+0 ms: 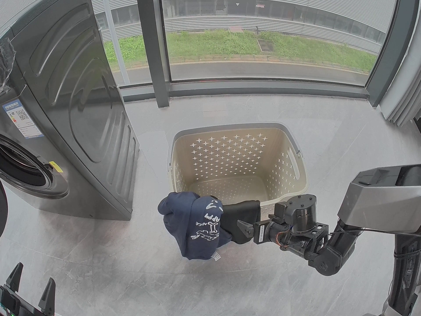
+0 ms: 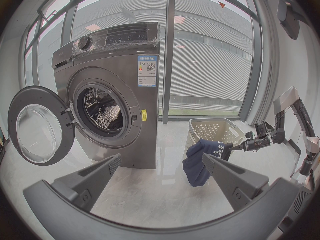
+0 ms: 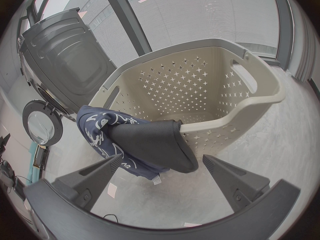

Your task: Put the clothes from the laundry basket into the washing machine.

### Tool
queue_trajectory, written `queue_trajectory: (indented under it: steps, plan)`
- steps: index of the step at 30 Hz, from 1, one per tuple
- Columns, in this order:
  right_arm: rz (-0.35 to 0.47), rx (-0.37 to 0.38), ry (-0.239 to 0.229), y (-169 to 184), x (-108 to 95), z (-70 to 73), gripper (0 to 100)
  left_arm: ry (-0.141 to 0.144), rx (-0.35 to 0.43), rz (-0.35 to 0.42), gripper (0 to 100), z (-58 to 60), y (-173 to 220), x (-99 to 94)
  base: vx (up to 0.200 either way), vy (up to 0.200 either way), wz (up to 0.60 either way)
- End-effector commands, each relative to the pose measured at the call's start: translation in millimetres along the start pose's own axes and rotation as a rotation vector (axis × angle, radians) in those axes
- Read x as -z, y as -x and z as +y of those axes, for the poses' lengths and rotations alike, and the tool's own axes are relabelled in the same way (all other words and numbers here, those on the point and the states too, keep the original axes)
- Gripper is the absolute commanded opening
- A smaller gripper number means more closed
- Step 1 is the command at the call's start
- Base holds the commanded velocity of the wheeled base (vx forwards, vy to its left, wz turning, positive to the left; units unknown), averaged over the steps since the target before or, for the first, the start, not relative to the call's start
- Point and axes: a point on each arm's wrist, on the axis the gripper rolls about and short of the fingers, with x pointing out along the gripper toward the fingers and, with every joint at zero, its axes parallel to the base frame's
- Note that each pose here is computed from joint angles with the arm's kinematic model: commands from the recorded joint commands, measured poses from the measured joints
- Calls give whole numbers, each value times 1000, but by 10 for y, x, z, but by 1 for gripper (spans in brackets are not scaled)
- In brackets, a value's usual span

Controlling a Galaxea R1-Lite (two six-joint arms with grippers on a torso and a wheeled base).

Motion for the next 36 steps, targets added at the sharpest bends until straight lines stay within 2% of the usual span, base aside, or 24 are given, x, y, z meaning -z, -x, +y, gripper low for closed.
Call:
queue_trajectory:
  steps: [1, 9, 16, 21, 22, 31, 36]
  plan:
    - [5, -3, 1, -172, 71, -3, 100, 2, 0, 9, 100, 2, -7, 46, 0, 0, 0]
    - [-34, -33, 13, -382, 36, 48, 100, 2, 0, 9, 100, 2, -7, 42, 0, 0, 0]
    - [-27, -36, 17, -494, 97, 16, 100, 2, 0, 7, 100, 2, -5, 42, 0, 0, 0]
    - [-64, -62, 16, -581, 62, 59, 100, 2, 0, 7, 100, 2, -5, 42, 0, 0, 0]
    - [-73, -66, 16, -585, 55, 68, 0, 2, 0, 9, 100, 2, -7, 42, 0, 0, 0]
    - [-107, -84, 27, -570, 41, 103, 0, 2, 0, 9, 100, 2, -7, 42, 0, 0, 0]
    - [-102, -108, 32, -427, 74, 146, 0, 2, 0, 7, 100, 2, -5, 42, 0, 0, 0]
